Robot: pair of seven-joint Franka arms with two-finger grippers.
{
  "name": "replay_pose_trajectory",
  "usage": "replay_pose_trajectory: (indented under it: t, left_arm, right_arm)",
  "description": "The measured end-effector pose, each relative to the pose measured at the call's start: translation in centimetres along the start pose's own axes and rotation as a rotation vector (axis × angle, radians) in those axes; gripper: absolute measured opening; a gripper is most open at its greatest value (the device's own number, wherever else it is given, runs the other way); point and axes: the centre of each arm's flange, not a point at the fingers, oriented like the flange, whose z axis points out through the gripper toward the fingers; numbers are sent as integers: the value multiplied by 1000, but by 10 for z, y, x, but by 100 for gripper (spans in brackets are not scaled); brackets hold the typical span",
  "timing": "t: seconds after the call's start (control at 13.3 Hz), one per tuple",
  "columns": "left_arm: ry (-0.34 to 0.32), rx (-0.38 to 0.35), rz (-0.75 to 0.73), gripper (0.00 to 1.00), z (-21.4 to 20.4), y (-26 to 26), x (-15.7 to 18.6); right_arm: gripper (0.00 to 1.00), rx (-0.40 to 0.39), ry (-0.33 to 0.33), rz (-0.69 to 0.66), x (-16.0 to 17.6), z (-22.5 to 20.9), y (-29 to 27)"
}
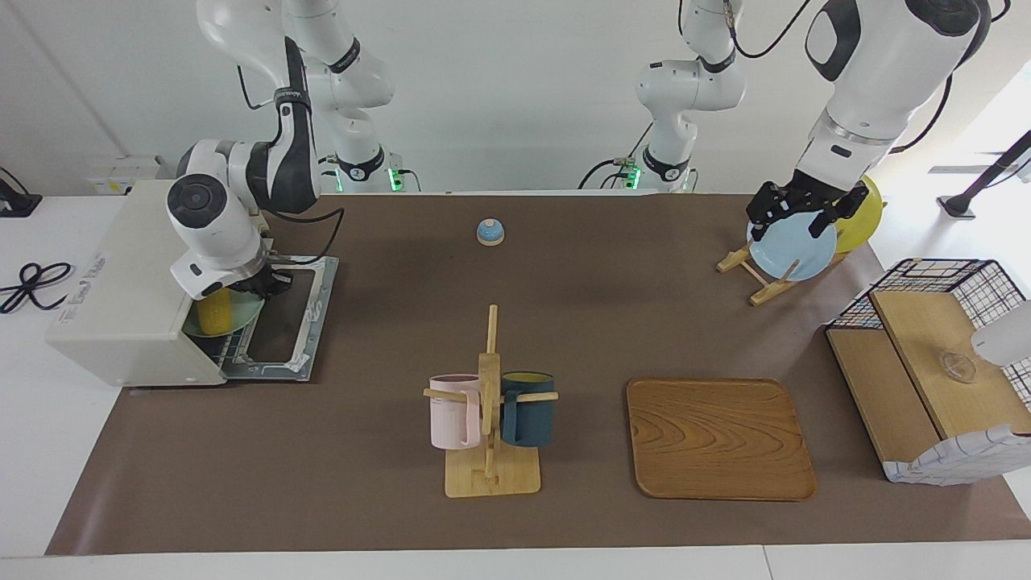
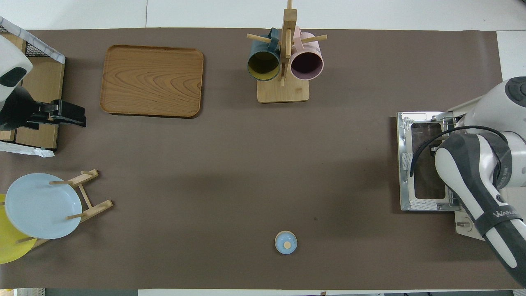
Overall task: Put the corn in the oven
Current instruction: 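Release the corn inside the oven and pull the right gripper out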
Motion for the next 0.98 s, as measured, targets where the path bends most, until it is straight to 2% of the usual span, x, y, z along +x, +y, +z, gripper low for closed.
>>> replay_pose_trajectory:
  t: [0.08,0.23,0.53,0.6,0.9,0.98]
  left_arm:
    - [0,0,-3,100,0,-2,0]
    - [0,0,-5,100,0,-3,0]
    - [0,0,-6,100,0,-6,1]
    - [0,0,-5,100,0,-6,1]
    - [0,0,0,100,0,-4,0]
    - [0,0,2,100,0,-2,0]
  right_arm:
    - [13,0,-1,0,0,2,0]
    - [26,0,5,-2,0,1,-1]
    - [28,-2,28,-14,4,-8,-8]
    - [31,-4,32,-20,5,-13,-11]
    - [31,-18,29,-40,10,-55,-43]
    - [22,-18,39,-29,12,-60,-57]
